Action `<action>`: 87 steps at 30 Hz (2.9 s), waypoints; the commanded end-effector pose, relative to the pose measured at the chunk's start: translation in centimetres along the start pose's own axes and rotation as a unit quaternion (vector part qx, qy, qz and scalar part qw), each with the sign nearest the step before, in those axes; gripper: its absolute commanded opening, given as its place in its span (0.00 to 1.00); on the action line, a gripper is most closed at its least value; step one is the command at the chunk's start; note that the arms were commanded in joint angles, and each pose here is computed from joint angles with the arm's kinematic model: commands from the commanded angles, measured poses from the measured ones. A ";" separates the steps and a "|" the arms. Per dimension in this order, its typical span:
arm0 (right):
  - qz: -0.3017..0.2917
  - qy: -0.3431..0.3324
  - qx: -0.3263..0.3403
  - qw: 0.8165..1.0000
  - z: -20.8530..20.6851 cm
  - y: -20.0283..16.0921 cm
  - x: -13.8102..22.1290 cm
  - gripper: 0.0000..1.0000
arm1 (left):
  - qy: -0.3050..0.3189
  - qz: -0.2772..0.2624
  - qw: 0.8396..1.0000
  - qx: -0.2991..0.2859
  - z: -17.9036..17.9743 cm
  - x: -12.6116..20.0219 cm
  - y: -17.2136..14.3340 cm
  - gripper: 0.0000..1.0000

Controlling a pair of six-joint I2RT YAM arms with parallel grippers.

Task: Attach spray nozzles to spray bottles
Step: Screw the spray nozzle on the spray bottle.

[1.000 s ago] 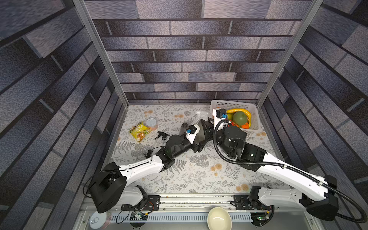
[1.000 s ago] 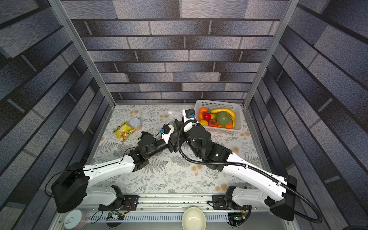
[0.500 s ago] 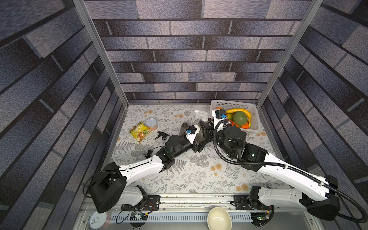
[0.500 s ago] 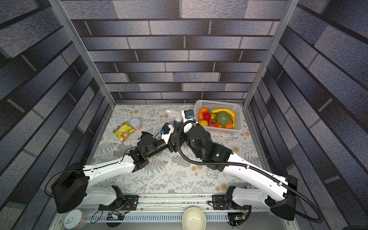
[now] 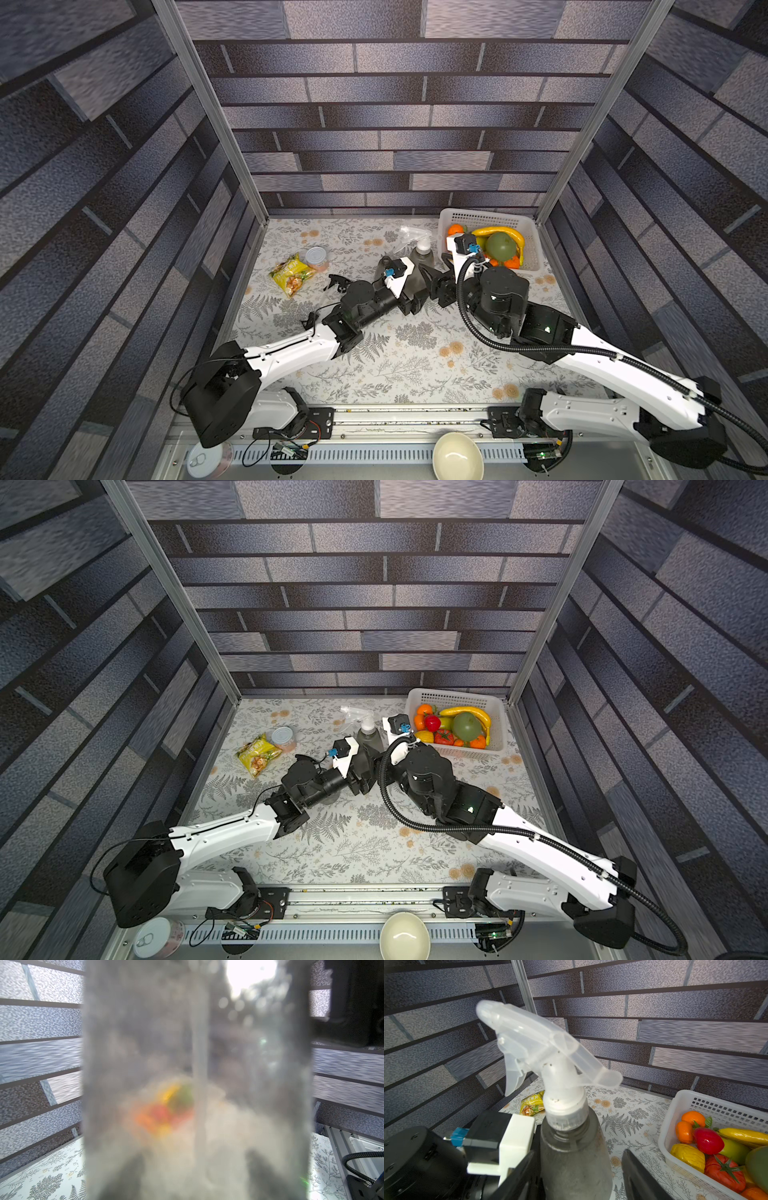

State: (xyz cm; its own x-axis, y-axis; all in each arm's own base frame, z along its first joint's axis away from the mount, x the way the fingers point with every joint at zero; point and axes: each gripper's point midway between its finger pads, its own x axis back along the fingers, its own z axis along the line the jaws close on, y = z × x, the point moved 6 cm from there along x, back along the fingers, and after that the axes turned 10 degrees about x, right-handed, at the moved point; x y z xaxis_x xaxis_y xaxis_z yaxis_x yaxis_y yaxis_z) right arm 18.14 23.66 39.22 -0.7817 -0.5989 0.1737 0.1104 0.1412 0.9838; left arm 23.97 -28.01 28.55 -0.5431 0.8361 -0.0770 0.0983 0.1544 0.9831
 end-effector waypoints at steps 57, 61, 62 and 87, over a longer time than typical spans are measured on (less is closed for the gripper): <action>0.004 0.315 0.001 0.949 -2.0 3.0 -2.2 0.30 | -0.090 0.001 0.996 0.017 -2.4 1.5 1.8 0.79; 0.006 0.314 0.002 0.949 -2.0 2.6 -2.2 0.25 | -0.089 0.001 0.996 0.017 -2.4 1.3 1.9 0.79; 0.007 0.314 0.001 0.949 -2.0 2.5 -2.1 0.24 | -0.089 0.000 0.996 0.017 -2.4 1.3 1.9 0.79; 0.033 -0.096 0.013 0.995 0.3 -2.2 -6.6 0.12 | -0.038 -0.044 0.998 -0.024 -1.9 0.2 3.5 0.79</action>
State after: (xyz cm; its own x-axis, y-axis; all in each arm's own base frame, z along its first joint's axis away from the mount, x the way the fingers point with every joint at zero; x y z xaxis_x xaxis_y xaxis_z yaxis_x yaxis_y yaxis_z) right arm 21.99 27.26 38.16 -0.7989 -0.5790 0.1628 0.1070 0.1295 0.9858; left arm 23.74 -27.48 26.45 -0.5526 0.8324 0.0410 0.2012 0.0855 0.9758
